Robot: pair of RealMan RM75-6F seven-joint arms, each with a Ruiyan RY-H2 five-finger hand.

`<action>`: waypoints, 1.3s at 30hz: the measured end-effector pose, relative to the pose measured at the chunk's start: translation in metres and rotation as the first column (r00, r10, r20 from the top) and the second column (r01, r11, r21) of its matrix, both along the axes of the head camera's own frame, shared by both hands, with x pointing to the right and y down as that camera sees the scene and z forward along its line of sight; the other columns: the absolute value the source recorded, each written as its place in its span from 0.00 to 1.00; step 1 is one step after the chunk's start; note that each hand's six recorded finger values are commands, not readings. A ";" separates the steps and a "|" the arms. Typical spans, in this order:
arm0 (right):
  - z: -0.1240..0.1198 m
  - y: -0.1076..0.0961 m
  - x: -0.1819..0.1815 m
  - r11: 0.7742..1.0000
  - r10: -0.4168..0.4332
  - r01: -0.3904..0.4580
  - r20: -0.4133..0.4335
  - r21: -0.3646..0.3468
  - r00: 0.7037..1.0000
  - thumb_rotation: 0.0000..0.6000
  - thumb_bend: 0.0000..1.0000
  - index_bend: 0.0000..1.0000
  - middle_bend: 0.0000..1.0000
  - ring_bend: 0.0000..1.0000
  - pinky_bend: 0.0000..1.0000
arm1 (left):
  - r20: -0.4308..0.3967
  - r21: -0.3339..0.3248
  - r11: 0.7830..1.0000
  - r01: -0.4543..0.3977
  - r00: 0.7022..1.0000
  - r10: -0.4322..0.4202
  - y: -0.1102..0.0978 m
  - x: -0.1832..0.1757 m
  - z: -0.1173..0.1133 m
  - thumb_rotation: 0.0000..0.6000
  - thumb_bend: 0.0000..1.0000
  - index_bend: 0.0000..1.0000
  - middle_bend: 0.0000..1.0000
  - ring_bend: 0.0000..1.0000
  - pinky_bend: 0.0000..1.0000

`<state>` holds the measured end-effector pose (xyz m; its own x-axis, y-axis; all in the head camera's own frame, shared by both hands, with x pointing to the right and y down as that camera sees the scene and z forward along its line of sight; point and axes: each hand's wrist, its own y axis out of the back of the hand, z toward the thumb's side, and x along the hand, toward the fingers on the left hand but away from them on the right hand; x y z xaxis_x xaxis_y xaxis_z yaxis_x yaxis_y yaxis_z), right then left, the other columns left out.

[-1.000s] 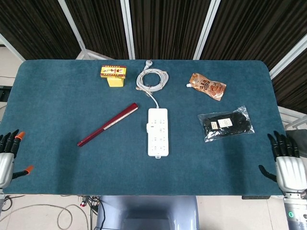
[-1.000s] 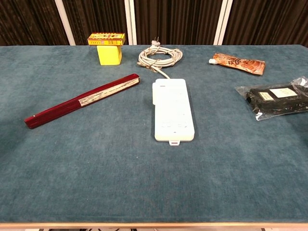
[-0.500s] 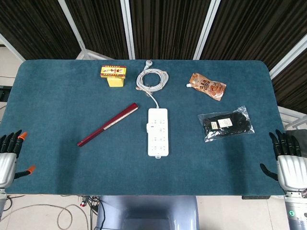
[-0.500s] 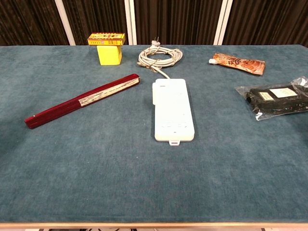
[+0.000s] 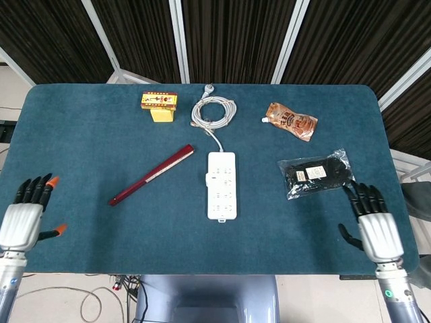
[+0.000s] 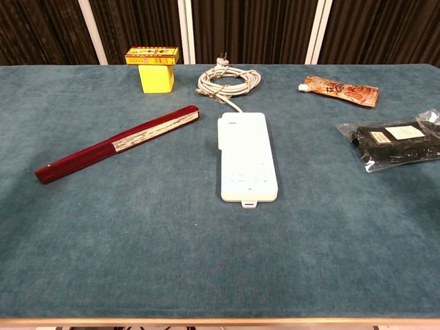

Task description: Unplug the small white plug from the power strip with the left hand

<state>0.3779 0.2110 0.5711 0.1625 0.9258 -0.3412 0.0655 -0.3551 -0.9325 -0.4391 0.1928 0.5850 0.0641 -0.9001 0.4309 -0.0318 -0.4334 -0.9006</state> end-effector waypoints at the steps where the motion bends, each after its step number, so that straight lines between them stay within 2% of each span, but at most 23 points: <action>1: 0.004 -0.001 -0.007 1.000 -0.025 0.025 0.000 -0.014 1.000 1.00 0.39 0.08 0.06 0.02 0.09 | -0.013 -0.008 1.000 -0.010 1.000 0.009 -0.006 0.007 0.002 1.00 0.00 0.00 0.00 0.00 0.00; 6: 0.021 0.000 -0.041 0.990 -0.122 0.122 0.006 -0.076 0.992 1.00 0.40 0.09 0.08 0.03 0.09 | -0.071 -0.051 0.997 -0.063 0.996 0.059 -0.032 0.042 0.013 1.00 0.00 0.00 0.00 0.00 0.00; 9: 0.032 0.003 -0.064 0.976 -0.183 0.183 0.014 -0.116 0.983 1.00 0.41 0.12 0.09 0.05 0.09 | -0.100 -0.059 0.991 -0.116 0.989 0.110 -0.053 0.069 0.016 1.00 0.00 0.00 0.00 0.00 0.02; 14: 0.052 0.014 -0.108 0.945 -0.274 0.279 0.049 -0.172 0.960 1.00 0.46 0.16 0.11 0.07 0.09 | -0.141 -0.059 0.985 -0.163 0.978 0.153 -0.085 0.108 0.018 1.00 0.03 0.04 0.02 0.00 0.07; 19: 0.069 0.028 -0.142 0.913 -0.332 0.344 0.091 -0.218 0.939 1.00 0.47 0.18 0.12 0.08 0.09 | -0.180 -0.070 0.980 -0.185 0.969 0.169 -0.111 0.142 0.024 1.00 0.04 0.12 0.10 0.01 0.11; 23: 0.080 0.034 -0.160 0.898 -0.356 0.373 0.113 -0.235 0.928 1.00 0.47 0.18 0.12 0.08 0.09 | -0.183 -0.064 0.976 -0.208 0.964 0.193 -0.128 0.168 0.031 1.00 0.05 0.14 0.12 0.01 0.11; 28: 0.089 0.035 -0.177 0.891 -0.360 0.385 0.144 -0.242 0.922 1.00 0.47 0.18 0.12 0.08 0.09 | -0.178 -0.067 0.971 -0.230 0.960 0.215 -0.144 0.197 0.041 1.00 0.05 0.14 0.12 0.01 0.11; 39: 0.101 0.028 -0.213 0.880 -0.370 0.413 0.208 -0.235 0.906 1.00 0.47 0.16 0.12 0.08 0.09 | -0.216 -0.092 0.965 -0.247 0.951 0.223 -0.161 0.248 0.051 1.00 0.05 0.15 0.13 0.01 0.11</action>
